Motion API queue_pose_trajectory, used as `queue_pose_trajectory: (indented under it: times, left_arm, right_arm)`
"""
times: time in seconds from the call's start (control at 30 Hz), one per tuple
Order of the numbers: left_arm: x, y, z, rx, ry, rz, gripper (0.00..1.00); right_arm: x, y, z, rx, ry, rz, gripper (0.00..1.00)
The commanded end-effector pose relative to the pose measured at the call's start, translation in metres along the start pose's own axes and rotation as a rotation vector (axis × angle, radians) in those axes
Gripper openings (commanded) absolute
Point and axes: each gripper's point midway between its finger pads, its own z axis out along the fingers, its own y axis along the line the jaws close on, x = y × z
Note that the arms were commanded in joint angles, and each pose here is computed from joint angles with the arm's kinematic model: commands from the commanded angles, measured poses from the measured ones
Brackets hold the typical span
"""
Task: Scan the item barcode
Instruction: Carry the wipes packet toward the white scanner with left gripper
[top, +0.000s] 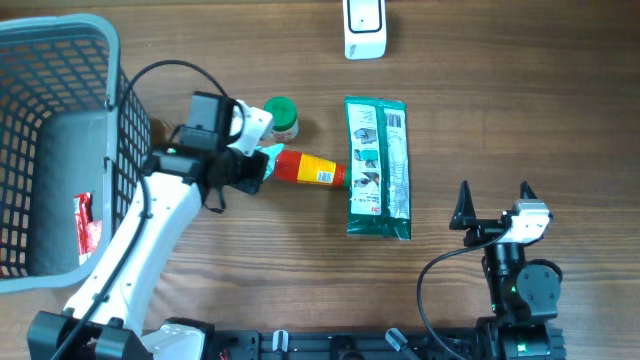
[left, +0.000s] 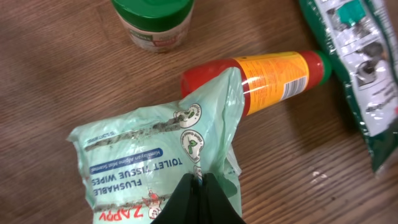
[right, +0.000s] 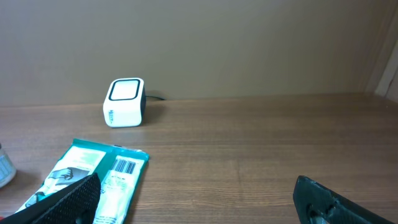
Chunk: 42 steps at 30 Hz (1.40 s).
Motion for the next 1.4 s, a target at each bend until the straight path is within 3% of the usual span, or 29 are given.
queue_pose_trajectory:
  times: [0.0,0.13,0.43,0.53,1.0,1.37]
  left_arm:
    - [-0.006,-0.008,-0.010,0.156,-0.059,0.016,0.04]
    - [-0.002,0.006,-0.014,0.154,-0.062,-0.031,0.04]
    - [0.007,-0.031,-0.023,0.357,-0.063,0.079,0.04]
    - [0.009,-0.030,-0.023,0.355,-0.057,0.079,0.04]
    - [0.018,0.045,-0.013,-0.070,0.041,0.104,0.04]
    - [-0.001,0.055,-0.012,-0.113,-0.044,-0.139,0.04]
  right_arm:
    - [-0.002,-0.002,0.000,0.011,-0.007,0.012,1.00]
    - [-0.001,-0.002,0.000,0.011,-0.007,0.011,1.00]
    - [-0.002,-0.001,0.000,0.011,-0.007,0.012,1.00]
    - [-0.001,-0.002,0.000,0.011,-0.007,0.011,1.00]
    - [-0.001,-0.002,0.000,0.011,-0.007,0.012,1.00]
    - [-0.002,-0.001,0.000,0.011,-0.007,0.011,1.00]
